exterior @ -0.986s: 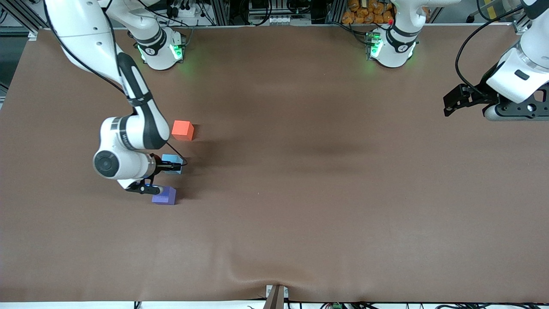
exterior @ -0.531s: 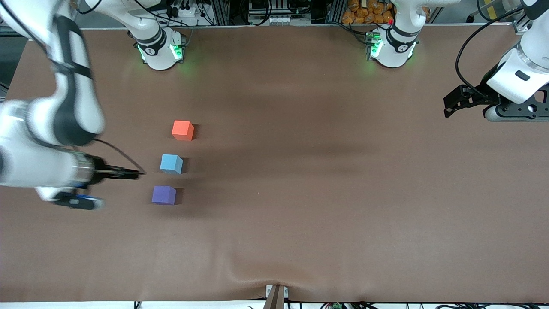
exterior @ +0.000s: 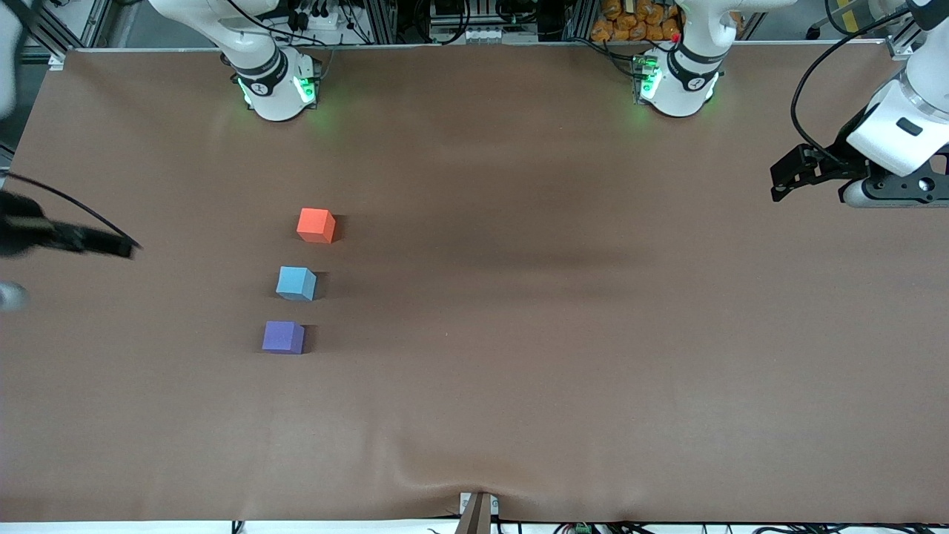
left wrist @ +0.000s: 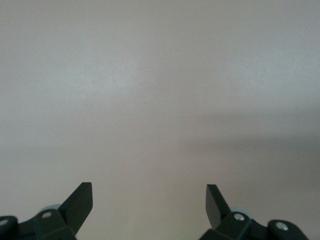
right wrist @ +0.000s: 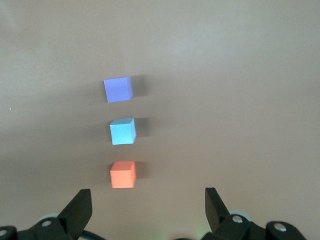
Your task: Place blue block between orange and purple blocks
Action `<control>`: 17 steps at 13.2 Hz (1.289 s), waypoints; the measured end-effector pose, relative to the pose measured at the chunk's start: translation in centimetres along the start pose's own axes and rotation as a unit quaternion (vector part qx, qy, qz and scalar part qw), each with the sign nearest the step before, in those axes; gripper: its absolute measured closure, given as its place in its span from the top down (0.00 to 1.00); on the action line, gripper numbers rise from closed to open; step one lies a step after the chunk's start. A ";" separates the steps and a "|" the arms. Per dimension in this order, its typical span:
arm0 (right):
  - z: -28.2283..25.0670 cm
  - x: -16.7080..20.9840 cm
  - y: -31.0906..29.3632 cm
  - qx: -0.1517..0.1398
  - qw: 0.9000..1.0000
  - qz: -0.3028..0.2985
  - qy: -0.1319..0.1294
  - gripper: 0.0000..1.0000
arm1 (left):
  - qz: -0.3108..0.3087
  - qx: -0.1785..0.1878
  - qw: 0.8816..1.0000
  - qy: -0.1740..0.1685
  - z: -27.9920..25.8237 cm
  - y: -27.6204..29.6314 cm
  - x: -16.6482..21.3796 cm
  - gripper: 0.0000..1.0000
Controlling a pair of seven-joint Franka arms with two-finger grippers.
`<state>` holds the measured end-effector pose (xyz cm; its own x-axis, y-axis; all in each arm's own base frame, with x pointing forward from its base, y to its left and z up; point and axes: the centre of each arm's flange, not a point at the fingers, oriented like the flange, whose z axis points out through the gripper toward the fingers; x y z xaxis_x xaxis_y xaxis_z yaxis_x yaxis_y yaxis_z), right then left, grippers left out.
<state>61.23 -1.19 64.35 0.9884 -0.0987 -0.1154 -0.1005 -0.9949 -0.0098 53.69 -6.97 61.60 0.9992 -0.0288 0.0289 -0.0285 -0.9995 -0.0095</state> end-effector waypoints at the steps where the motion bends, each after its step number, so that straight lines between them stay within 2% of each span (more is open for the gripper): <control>1: -2.2 -1.8 0.4 -0.001 1.000 -0.004 0.014 1.00 | 0.000 0.000 1.000 0.000 0.0 0.0 0.0 1.00; 3: -4.3 -4.6 1.1 0.002 1.000 0.006 0.024 1.00 | 0.000 0.000 1.000 0.000 0.0 0.0 0.0 1.00; 6: -3.4 -6.3 2.1 -0.006 0.999 0.023 0.023 1.00 | 0.000 0.000 1.000 0.000 0.0 0.0 0.0 1.00; 10: -1.6 -6.0 1.5 -0.011 1.000 0.019 0.013 1.00 | 0.001 0.000 1.000 0.000 0.0 0.1 0.0 1.00; 17: -1.5 -6.0 1.8 -0.014 1.000 0.022 0.012 1.00 | 0.002 0.000 1.000 0.000 0.0 0.2 0.0 1.00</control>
<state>55.28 -2.47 66.51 0.9854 -0.1435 -0.0916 -0.1420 -0.9896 0.0220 53.66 -7.17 61.61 0.9990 -0.0330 0.0288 -0.0327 -0.9994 -0.0096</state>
